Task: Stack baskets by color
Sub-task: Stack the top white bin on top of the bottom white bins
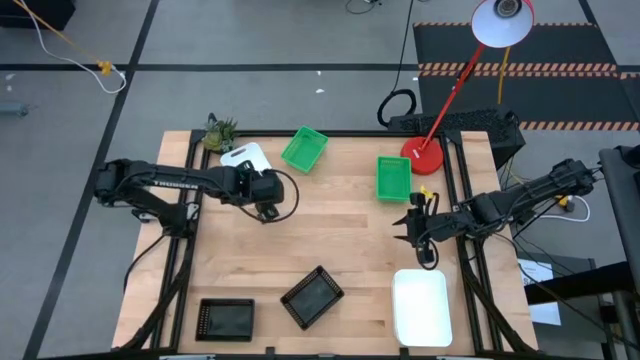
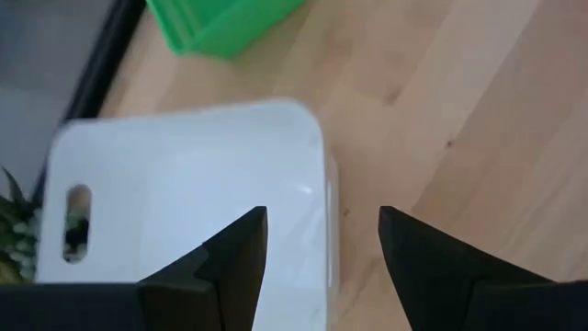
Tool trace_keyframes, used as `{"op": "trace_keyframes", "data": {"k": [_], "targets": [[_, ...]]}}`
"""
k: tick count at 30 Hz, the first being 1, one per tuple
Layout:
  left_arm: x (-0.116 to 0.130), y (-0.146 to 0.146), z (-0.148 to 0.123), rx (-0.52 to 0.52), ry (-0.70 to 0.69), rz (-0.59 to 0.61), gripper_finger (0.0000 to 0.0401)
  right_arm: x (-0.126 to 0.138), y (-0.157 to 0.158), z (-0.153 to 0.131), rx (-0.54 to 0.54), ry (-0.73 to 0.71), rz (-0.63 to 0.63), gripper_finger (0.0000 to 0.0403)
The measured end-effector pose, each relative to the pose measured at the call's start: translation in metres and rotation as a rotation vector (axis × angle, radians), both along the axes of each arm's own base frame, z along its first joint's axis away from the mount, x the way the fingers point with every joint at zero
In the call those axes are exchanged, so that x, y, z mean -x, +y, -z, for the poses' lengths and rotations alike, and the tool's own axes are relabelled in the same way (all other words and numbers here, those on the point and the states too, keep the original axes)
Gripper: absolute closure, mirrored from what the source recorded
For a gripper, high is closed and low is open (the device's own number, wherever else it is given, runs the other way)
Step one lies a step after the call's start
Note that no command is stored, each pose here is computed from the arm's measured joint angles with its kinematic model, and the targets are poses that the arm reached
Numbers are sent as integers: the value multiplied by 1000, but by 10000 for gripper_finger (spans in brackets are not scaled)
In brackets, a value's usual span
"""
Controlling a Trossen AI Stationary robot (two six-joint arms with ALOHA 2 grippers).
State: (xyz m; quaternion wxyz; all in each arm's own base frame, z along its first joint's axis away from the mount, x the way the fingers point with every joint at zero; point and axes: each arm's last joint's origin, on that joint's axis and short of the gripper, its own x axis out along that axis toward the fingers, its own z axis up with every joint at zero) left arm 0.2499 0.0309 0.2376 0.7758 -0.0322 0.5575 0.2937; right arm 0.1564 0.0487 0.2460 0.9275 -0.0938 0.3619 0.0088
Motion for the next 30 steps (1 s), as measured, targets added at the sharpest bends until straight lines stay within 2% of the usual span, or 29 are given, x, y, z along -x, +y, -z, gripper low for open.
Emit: {"op": "trace_keyframes", "data": {"k": [6,14,18,26,30], "targets": [[13,8,30,76,67,-28,189,3,-1,-3,-14,-17,7,255],[21,7,47,74,99,-19,200,3,-1,-3,-19,-19,11,255],[20,7,47,78,96,7,247,3,-1,-3,-18,-19,11,255],[20,4,48,161,95,45,381,3,-1,-3,-18,-19,10,255],[18,-1,48,172,93,72,391,3,-1,-2,-17,-15,10,255]]}}
